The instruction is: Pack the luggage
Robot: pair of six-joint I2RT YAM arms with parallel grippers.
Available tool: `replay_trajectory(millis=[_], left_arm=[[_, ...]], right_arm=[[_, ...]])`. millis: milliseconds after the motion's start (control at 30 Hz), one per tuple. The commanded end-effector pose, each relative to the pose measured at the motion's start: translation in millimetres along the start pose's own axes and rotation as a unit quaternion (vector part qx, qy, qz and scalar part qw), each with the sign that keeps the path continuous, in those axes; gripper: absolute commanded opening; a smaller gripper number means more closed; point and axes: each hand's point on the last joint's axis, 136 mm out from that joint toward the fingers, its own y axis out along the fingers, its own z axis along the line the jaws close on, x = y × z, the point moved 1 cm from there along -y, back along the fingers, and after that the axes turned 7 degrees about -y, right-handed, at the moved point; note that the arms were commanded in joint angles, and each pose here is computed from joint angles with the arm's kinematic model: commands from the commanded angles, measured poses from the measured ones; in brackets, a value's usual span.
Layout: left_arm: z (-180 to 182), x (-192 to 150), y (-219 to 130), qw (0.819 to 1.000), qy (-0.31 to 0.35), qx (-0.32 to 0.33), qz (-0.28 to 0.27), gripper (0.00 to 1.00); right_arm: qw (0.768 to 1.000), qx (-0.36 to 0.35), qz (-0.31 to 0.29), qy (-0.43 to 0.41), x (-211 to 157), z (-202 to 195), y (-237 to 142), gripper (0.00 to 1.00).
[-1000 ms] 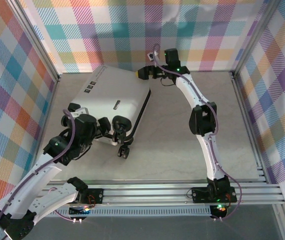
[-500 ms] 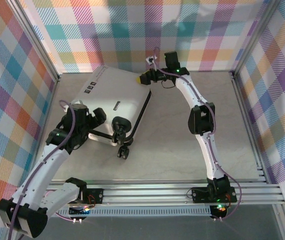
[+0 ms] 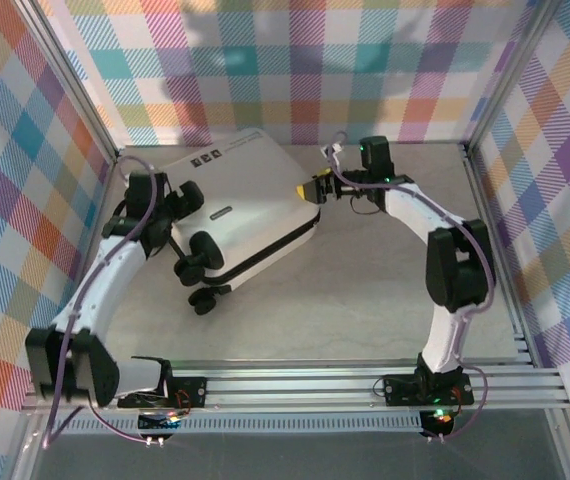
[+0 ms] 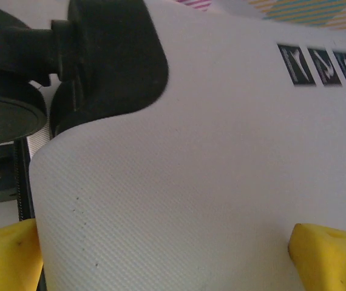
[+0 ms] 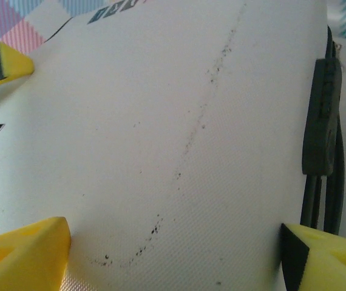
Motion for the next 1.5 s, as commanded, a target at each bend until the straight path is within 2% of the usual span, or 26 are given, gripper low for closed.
replay_trajectory(millis=[0, 67, 200, 333, 467, 567, 700, 833, 933, 1100, 1267, 1467], left_arm=[[-51.7, -35.9, 43.0, 0.988, 0.033, -0.111, 0.104, 1.0], [-64.5, -26.9, 58.1, 0.986, 0.044, -0.12, 0.107, 1.0], [-90.5, -5.4, 84.3, 0.982, 0.078, -0.128, 0.114, 1.0], [-104.9, 13.7, 98.1, 0.981, 0.103, -0.119, 0.114, 1.0], [-96.4, 30.3, 91.8, 0.985, 0.126, -0.07, 0.097, 1.0], [-84.3, 44.0, 75.8, 0.988, 0.135, -0.028, 0.07, 1.0], [-76.7, 57.4, 49.2, 0.99, 0.135, -0.004, 0.035, 1.0], [-86.5, 55.9, 28.1, 0.989, 0.149, -0.007, 0.018, 1.0], [-102.0, 46.1, 11.5, 0.982, 0.187, 0.003, 0.006, 1.0], [-136.6, 20.8, -11.4, 0.972, 0.235, -0.022, 0.01, 1.0], [-123.8, 5.1, -4.1, 0.965, 0.256, 0.031, 0.037, 1.0], [-107.9, -3.6, -3.8, 0.961, 0.268, 0.049, 0.043, 1.0]], right_arm=[[0.995, 0.091, 0.027, -0.015, -39.5, 87.9, 35.9, 0.84], [0.996, 0.077, 0.035, -0.019, -50.1, 104.6, 40.1, 0.84], [0.995, 0.092, 0.036, -0.031, -58.5, 146.6, 52.2, 0.82], [0.997, 0.052, 0.031, -0.04, -55.3, 159.1, 54.4, 0.82], [0.998, -0.039, 0.014, -0.041, -43.6, 143.9, 31.9, 0.84], [0.995, -0.097, 0.006, -0.039, -39.5, 135.1, 12.7, 0.84], [0.988, -0.15, -0.022, -0.026, -40.2, 128.6, -12.6, 0.81], [0.98, -0.194, -0.043, -0.011, -42.0, 122.3, -34.3, 0.8], [0.973, -0.221, -0.061, -0.001, -44.1, 120.5, -51.5, 0.83], [0.971, -0.23, -0.057, 0.01, -49.8, 123.1, -64.2, 0.85], [0.973, -0.217, -0.052, 0.055, -96.3, 115.3, -44.0, 0.79], [0.969, -0.245, -0.03, 0.009, -138.5, 126.8, -9.3, 0.76]])
